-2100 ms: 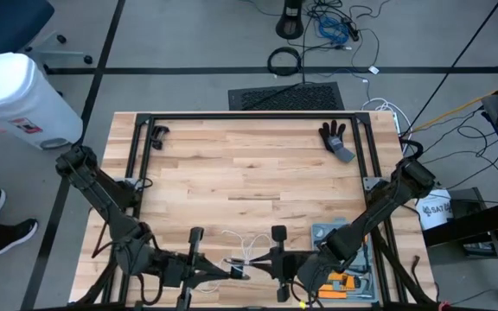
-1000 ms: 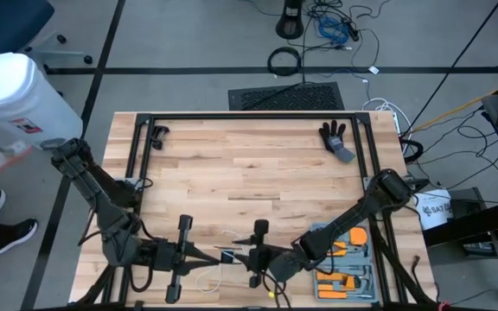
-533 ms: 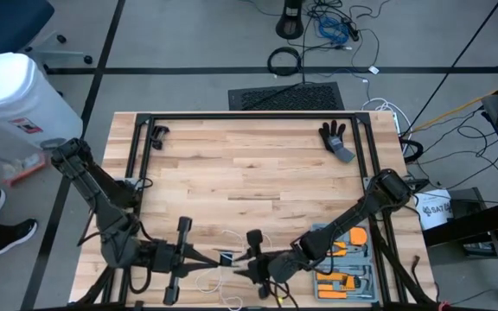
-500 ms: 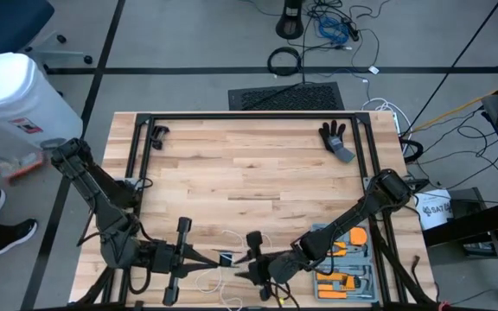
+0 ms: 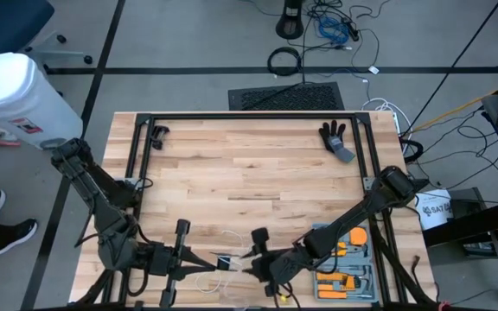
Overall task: Coil cords
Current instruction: Coil the white cable wire onto the spool
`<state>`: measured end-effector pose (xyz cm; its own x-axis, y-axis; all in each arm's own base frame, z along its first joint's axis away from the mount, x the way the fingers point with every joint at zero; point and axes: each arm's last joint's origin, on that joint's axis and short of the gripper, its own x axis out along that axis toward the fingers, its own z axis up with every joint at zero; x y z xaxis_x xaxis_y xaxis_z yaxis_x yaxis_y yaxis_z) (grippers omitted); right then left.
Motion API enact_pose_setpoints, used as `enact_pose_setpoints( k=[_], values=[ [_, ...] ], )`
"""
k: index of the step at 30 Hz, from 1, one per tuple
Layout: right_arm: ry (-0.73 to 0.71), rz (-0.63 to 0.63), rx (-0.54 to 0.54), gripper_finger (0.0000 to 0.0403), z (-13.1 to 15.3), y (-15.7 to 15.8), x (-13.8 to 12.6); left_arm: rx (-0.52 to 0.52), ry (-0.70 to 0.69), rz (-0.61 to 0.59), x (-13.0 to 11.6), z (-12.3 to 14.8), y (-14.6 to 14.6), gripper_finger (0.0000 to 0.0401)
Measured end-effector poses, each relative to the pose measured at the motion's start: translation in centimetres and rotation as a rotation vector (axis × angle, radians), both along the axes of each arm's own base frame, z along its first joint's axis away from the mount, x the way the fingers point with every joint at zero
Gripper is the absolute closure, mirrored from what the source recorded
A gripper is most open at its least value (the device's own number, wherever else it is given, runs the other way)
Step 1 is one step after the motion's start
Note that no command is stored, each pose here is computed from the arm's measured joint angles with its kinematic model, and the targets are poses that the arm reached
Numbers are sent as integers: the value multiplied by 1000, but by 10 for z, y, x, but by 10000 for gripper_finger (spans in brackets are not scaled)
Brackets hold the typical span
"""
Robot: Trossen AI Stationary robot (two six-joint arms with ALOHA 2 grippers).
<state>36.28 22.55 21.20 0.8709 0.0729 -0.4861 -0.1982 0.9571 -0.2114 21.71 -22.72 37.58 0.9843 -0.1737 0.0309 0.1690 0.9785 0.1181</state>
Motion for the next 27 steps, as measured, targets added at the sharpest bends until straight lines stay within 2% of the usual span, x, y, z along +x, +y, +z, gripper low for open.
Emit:
enact_pose_setpoints(
  k=[5,10,16,18,24,27],
  values=[
    [-2,-10,-13,241,11,2,-9,2,2,0,0,0,0,399],
    [45,104,49,241,13,5,-12,8,8,0,0,-1,0,399],
    [170,-2,-35,241,3,-3,-21,11,14,0,0,-2,0,399],
    [150,-3,-26,241,4,-3,-20,12,14,0,0,-2,0,399],
    [-38,25,17,251,11,2,-3,11,15,0,0,-2,0,399],
    [-83,-32,8,258,10,-1,3,10,15,0,0,-2,0,399]
  ],
)
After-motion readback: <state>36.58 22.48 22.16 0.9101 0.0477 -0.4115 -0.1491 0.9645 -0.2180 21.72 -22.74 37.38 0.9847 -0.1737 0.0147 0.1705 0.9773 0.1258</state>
